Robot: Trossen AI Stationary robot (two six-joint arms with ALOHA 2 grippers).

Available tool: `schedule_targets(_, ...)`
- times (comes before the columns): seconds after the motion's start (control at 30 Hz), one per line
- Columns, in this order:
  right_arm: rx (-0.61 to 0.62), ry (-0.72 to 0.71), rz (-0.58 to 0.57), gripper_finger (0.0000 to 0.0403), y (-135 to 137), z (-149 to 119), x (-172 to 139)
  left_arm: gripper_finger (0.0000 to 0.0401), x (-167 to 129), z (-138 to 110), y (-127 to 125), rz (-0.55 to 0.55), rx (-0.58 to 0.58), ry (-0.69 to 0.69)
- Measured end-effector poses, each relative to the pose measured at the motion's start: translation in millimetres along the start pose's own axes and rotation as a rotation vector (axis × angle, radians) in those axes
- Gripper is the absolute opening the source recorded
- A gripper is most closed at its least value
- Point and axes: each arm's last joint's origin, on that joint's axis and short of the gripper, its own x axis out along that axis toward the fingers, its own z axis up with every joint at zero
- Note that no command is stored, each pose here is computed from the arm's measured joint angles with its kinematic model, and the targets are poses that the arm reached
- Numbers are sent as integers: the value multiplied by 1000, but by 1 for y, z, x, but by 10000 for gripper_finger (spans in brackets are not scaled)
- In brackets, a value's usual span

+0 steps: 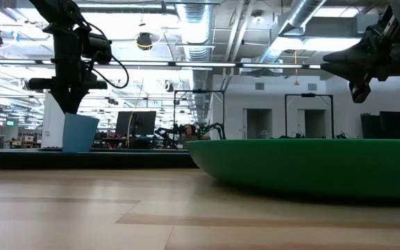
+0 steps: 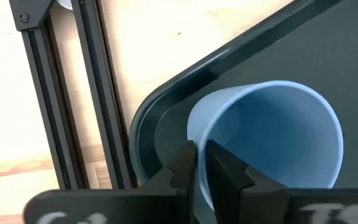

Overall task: Pick and place plate/cup/fork/spoon on tray
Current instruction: Put the blue cup on the top left of the black tray, then put the green plate on the bottom left of the black tray

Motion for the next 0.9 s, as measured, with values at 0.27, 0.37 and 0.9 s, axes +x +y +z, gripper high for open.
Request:
schedule_targets(0.27, 0, 0, 0, 108, 0, 0, 0, 84, 0, 0, 0, 2, 3, 0)
schedule_targets(0.37, 10, 0, 0, 108, 0, 0, 0, 106, 0, 0, 0, 2, 17, 5)
schedule_targets(0.9, 0, 2, 3, 211, 0, 0, 0, 213, 0, -3, 1, 6, 74, 28)
